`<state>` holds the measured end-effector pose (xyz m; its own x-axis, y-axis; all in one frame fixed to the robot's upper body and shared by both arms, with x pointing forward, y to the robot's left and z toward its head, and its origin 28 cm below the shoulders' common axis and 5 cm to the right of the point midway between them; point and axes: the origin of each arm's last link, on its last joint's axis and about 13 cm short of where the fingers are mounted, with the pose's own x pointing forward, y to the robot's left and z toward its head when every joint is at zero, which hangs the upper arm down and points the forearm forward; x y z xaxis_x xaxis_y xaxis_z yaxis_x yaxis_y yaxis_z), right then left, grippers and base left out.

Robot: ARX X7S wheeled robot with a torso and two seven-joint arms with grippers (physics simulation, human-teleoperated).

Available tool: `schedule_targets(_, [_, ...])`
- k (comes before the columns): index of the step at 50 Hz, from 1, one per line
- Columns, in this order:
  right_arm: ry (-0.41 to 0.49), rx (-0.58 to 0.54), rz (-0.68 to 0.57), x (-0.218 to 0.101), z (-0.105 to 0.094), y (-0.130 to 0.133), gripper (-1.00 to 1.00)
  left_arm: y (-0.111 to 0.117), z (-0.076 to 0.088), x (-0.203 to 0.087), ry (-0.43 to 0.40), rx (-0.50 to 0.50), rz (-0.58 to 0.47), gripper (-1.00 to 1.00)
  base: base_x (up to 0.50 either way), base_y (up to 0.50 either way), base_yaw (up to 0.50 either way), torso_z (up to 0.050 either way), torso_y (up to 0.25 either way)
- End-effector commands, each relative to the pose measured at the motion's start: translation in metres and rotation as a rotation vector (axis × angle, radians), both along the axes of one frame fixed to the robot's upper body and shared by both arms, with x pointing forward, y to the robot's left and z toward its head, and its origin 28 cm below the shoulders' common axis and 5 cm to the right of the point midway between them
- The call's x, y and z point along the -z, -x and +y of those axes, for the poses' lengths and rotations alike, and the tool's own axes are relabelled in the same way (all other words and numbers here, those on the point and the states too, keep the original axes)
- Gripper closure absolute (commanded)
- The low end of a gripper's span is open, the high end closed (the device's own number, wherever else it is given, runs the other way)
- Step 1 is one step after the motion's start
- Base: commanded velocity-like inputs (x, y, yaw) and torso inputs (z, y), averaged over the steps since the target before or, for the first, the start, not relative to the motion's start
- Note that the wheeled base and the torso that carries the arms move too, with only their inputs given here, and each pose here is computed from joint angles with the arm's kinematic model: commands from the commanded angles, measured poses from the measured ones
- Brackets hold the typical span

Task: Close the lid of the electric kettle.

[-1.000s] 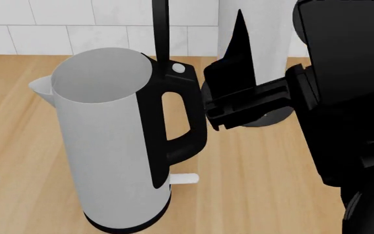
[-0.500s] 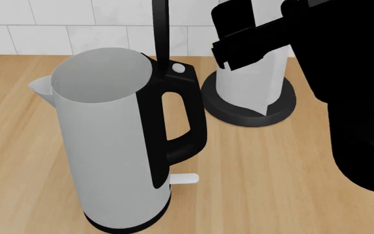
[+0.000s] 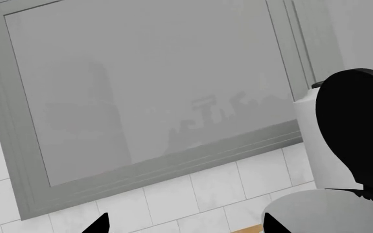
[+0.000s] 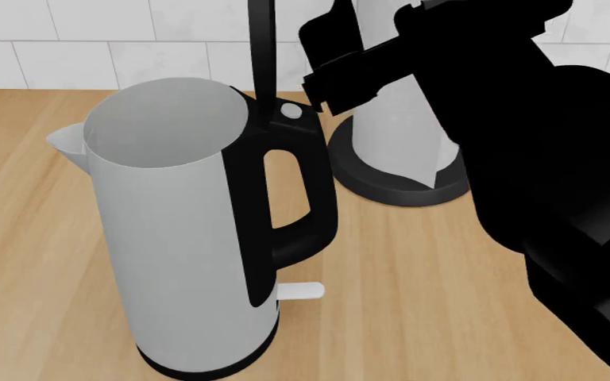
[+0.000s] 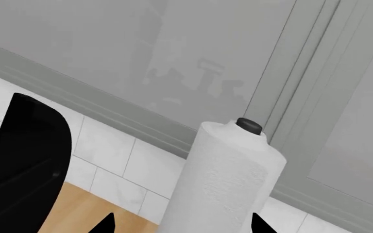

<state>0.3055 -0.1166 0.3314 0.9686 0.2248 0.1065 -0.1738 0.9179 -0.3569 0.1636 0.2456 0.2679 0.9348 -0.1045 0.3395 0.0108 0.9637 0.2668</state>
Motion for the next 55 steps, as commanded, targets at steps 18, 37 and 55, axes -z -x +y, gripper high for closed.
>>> schedule_targets(18, [0.017, -0.085, 0.021, 0.0, 0.027, -0.013, -1.0, 0.007, 0.007, 0.002, 0.021, -0.027, -0.003, -1.0, 0.0, 0.0, 0.0, 0.0, 0.0])
schedule_targets(37, [0.023, -0.101, 0.021, -0.002, 0.035, -0.015, -1.0, 0.009, 0.01, 0.006, 0.031, -0.034, -0.002, -1.0, 0.0, 0.0, 0.0, 0.0, 0.0])
schedule_targets(55, [-0.013, -0.091, -0.033, -0.008, 0.021, 0.017, -1.0, 0.008, 0.009, 0.008, 0.033, -0.031, 0.0, -1.0, 0.0, 0.0, 0.0, 0.0, 0.0])
